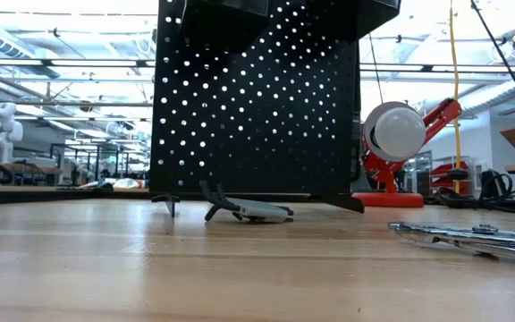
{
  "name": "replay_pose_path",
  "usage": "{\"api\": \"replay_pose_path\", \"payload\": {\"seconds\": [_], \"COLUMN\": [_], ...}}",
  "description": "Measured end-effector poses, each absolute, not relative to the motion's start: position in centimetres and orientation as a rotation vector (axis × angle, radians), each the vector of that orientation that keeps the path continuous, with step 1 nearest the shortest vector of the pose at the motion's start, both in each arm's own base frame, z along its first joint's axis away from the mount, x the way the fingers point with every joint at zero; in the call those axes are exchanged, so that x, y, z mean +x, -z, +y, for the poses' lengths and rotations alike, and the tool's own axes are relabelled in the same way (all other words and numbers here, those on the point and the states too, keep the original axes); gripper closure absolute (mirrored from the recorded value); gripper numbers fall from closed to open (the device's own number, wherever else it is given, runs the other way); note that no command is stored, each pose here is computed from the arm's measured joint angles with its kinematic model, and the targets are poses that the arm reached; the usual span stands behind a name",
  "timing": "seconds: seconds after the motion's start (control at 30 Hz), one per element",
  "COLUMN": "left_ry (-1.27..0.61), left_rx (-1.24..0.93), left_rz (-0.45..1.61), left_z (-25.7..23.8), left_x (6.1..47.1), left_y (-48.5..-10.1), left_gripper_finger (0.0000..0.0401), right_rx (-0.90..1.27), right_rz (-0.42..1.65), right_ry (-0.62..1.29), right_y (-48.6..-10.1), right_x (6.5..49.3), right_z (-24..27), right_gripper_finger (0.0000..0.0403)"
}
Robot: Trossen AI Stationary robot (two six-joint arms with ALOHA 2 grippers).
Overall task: Hang tools onto peg board
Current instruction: Remove the blade dispenser from the bottom black basket on the pegboard to the table
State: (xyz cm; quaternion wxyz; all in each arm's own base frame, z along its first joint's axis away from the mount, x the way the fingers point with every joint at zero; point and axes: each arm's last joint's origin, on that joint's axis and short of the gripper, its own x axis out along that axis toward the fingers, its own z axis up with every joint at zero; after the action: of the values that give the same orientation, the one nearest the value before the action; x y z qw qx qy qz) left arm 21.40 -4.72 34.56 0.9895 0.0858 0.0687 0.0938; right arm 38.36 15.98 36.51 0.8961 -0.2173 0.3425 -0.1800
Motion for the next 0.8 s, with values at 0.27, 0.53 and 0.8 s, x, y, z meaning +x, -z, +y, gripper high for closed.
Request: {"api": "replay_pose_path", "payload": {"seconds": [0.27,0.53,0.8], "left_ry": [-0.169,-0.170,-0.145], "left_rx": [0.267,0.309,0.315], "left_rz": [0.151,0.147,0.144], "left_z": [-5.3,-5.5,-5.7], "left_x": [21.8,22.0,22.1], "left_y": [-34.3,-34.2,-34.2], "left_gripper_finger": [0.0330,0.0330,0.0330], "right_rx": [-0.488,-0.492,-0.438], "right_rz": [0.799,0.814,0.858], "right_ry": [0.296,0.327,0.403], "right_y": [-33.7,-32.6,-30.6], "right_x": [40.9,42.0,43.8], "right_z": [15.1,14.3,12.0], "right_gripper_finger": [0.0186,0.0186,0.0186]}}
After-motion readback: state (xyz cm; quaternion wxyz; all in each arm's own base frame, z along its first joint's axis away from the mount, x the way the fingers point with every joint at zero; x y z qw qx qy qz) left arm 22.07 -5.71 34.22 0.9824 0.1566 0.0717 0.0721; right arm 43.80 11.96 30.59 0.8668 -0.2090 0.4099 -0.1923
